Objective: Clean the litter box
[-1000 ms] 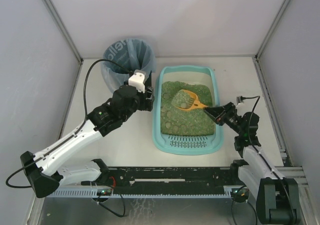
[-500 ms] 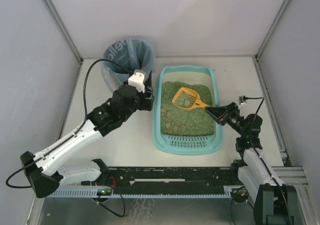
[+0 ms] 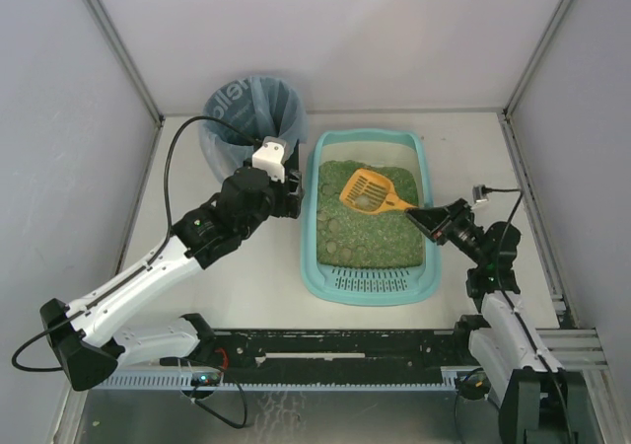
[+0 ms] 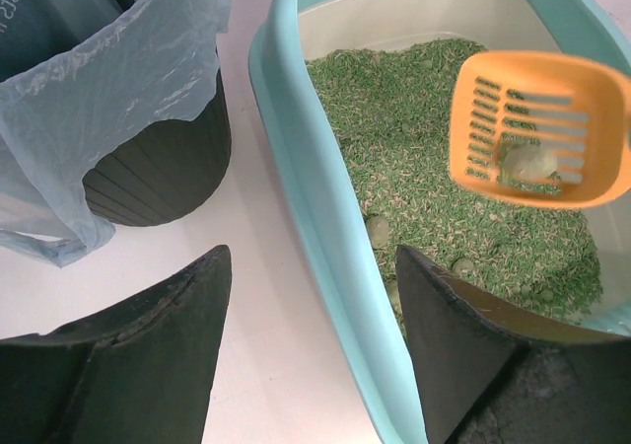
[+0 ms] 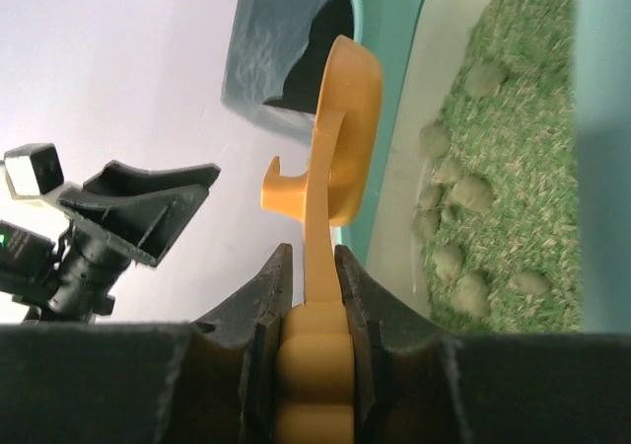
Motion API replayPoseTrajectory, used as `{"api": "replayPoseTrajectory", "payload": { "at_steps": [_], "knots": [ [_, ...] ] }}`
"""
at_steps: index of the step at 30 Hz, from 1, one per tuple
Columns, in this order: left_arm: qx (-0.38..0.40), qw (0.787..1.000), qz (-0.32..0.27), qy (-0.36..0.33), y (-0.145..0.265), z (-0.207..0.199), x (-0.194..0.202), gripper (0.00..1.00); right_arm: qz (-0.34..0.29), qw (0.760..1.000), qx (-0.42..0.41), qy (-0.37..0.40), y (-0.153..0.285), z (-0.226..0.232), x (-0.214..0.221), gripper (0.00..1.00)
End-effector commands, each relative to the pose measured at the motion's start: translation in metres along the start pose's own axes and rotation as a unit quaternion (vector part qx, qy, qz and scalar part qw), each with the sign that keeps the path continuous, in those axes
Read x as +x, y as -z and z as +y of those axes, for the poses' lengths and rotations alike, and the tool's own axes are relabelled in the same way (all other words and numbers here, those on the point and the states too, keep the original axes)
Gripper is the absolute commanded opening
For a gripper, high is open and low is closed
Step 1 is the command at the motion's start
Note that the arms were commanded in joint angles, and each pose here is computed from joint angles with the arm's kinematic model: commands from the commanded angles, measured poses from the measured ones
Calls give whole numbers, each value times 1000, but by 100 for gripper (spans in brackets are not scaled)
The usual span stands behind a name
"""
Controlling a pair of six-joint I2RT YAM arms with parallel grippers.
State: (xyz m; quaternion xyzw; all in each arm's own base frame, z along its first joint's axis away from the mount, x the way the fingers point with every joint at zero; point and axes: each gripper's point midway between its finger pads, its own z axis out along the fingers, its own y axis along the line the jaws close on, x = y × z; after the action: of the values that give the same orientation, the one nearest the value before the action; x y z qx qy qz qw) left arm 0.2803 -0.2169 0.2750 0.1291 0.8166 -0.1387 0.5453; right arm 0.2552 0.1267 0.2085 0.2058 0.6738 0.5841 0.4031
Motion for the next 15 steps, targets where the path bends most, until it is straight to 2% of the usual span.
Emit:
{"api": "replayPoseTrajectory", "payload": {
  "at_steps": [1,3,7,10,11,15],
  "knots": [
    [7,1000,-25,7,1,-2,-15,72,5,999,-12,30,-3,15,-4,0],
    [5,1000,-25,6,1,-1,-15,72,-33,999,-4,6,4,4,-16,0],
    [3,1000,-26,6,0,0,-15,72,37,997,-50,49,-4,31,5,0],
    [9,1000,-21,6,-1,-2,-14,72,-29,1000,8,2,4,-1,-17,0],
    [7,1000,-22,6,0,-1,-14,72,-35,999,1,3,5,1,-19,0],
    [4,1000,-26,7,0,0,-16,72,43,995,-62,59,-1,37,3,0]
  ]
}}
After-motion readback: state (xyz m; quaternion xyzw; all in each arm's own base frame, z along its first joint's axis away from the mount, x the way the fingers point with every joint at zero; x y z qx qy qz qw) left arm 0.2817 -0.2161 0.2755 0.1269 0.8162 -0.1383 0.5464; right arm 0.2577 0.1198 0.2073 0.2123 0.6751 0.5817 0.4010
